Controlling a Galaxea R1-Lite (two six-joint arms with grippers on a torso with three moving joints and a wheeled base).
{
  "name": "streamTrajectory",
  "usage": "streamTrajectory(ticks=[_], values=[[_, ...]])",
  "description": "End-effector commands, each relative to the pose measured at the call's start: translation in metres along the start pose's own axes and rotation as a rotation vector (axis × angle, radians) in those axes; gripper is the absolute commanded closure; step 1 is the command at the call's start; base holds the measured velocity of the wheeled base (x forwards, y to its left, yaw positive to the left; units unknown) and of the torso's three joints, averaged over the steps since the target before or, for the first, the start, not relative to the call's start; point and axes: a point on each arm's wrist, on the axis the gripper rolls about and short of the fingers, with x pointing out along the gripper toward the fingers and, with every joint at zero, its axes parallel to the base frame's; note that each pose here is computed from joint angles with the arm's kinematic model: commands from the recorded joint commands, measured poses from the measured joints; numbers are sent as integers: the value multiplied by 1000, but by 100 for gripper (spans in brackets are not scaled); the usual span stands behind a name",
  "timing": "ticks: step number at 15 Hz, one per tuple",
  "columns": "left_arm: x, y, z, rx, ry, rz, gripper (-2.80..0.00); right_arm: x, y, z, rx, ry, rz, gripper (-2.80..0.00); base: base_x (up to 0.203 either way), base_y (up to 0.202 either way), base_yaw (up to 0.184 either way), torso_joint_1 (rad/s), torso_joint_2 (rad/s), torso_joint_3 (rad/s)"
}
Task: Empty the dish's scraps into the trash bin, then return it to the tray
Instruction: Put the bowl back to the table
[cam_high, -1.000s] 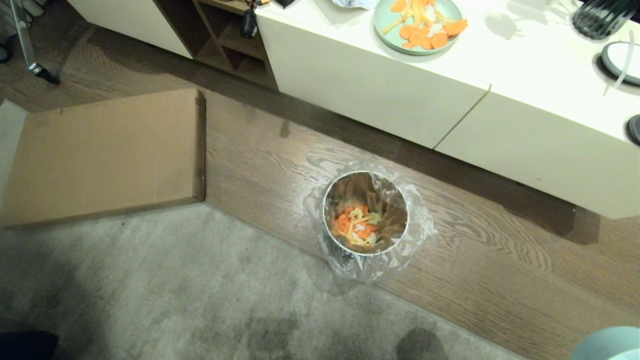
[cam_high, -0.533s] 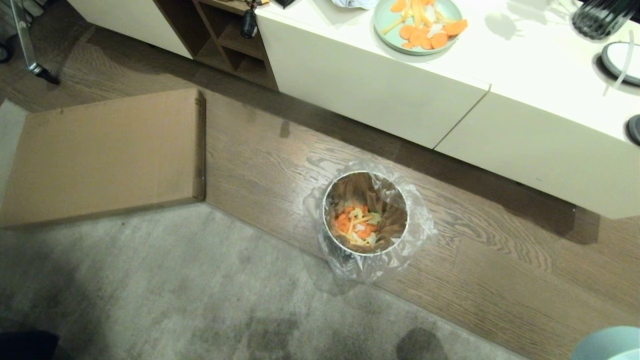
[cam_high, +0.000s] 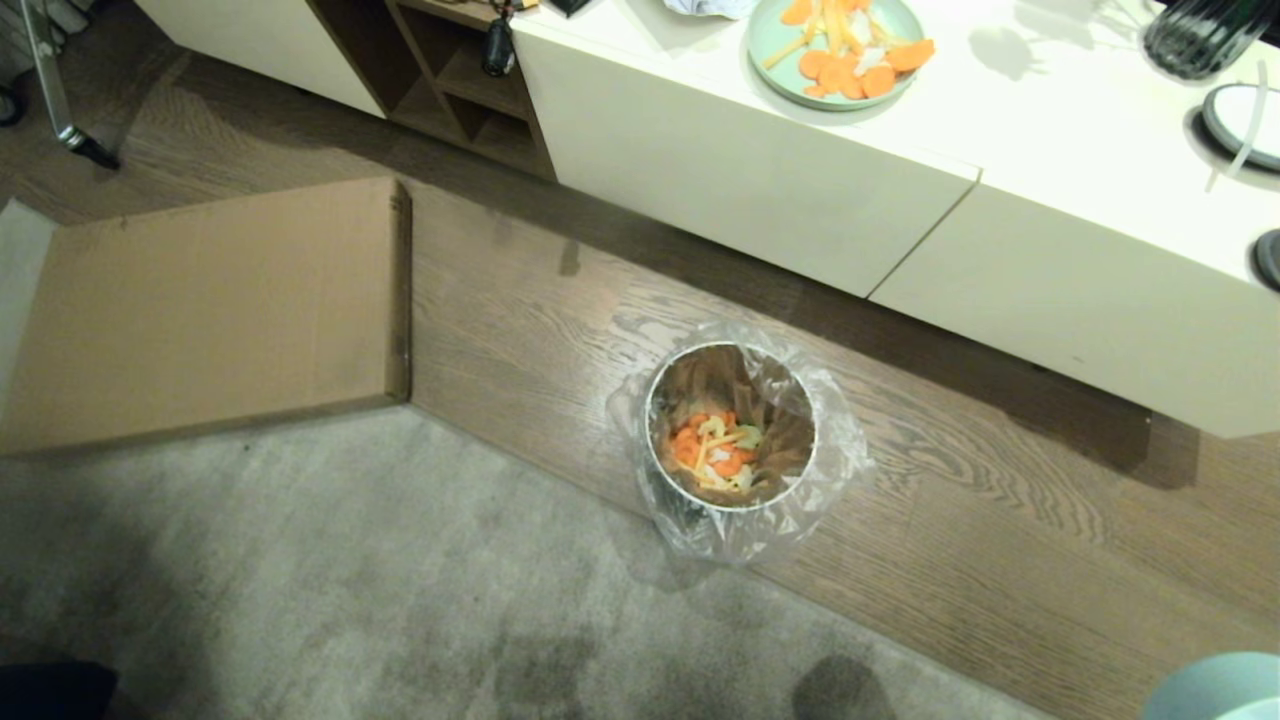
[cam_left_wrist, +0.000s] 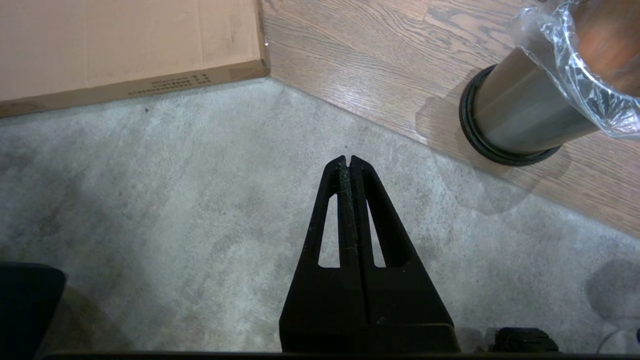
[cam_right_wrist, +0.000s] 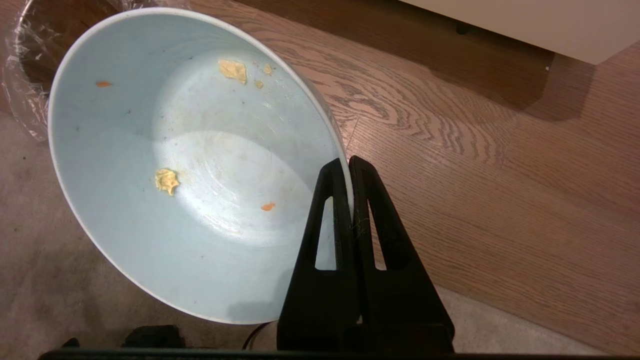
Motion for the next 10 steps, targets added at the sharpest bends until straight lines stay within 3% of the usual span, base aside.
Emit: streamTrajectory(ticks=[1,7,10], values=[[0,0,0,-1,-2,-1,0,0,0,0,1,3,0,0,0,0,0,0,0,0],[0,0,0,-2,-2,-3,0,0,0,0,1,4,-1,0,-10,0,-1,0,0,0],[0,0,0,-2,-2,-3,0,0,0,0,1,2,-1,0,-170,0,1,2,3,3]])
